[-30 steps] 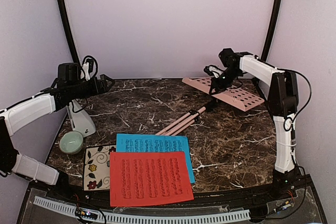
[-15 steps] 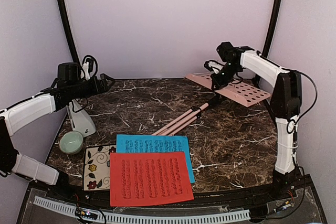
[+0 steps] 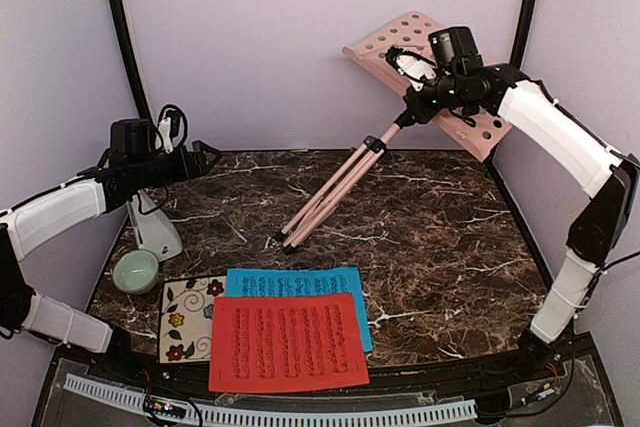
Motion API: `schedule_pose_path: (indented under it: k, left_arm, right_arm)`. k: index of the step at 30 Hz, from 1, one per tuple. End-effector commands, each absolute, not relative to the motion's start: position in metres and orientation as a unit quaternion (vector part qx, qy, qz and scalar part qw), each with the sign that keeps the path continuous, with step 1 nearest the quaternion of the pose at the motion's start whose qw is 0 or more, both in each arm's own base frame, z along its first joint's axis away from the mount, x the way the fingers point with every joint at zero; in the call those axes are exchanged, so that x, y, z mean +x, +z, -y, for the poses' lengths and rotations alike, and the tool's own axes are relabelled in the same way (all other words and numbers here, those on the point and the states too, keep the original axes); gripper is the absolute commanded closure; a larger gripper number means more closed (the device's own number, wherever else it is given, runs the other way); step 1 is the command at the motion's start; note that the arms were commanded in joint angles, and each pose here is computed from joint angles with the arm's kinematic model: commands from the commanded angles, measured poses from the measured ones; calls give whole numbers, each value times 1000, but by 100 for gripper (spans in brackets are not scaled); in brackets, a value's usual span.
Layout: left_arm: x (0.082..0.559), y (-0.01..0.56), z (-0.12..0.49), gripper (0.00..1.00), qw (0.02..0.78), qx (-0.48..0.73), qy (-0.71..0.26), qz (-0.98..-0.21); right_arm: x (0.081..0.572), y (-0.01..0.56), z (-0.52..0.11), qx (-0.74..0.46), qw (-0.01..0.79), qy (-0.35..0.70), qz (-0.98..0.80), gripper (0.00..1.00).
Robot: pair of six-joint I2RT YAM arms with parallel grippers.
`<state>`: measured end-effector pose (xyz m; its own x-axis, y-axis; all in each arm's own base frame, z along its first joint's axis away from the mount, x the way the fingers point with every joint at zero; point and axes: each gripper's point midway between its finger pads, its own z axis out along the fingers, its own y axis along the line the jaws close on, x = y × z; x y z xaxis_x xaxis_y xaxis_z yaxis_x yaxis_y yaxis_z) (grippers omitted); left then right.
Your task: Set up the instrument practice props
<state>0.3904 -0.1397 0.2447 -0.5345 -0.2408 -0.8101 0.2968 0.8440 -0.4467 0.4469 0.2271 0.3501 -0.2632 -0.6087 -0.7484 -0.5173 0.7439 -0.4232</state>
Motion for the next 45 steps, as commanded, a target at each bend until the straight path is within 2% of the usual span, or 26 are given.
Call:
schedule_pose_path:
  k: [1, 4, 12, 18, 24, 31, 37, 45]
  left_arm:
    - [381, 281, 153, 1, 518, 62, -296, -800]
    - [374, 288, 170, 1, 524, 107, -320, -782]
    - [357, 308, 230, 3, 559, 219, -345, -721]
    - [370, 307, 272, 16, 595, 254, -312, -695]
    - [375, 286, 329, 24, 588, 304, -282, -694]
    - [385, 286, 348, 36, 607, 289, -279, -685]
    - [411, 283, 359, 46, 626, 273, -237, -691]
    - [434, 281, 371, 50, 641, 272, -192, -692]
  right_arm:
    - [429, 504, -239, -310, 710, -105, -624, 100]
    - [403, 538, -240, -306, 752, -124, -570, 100]
    - [365, 575, -270, -351, 781, -167, -489, 100]
    - [342, 599, -286, -357, 797, -190, -448, 100]
    - [324, 620, -300, -354, 807, -226, -416, 100]
    - [312, 629, -305, -344, 807, -263, -401, 100]
    - [310, 622, -313, -356, 803, -265, -399, 100]
    - [319, 600, -336, -383, 786, -277, -399, 100]
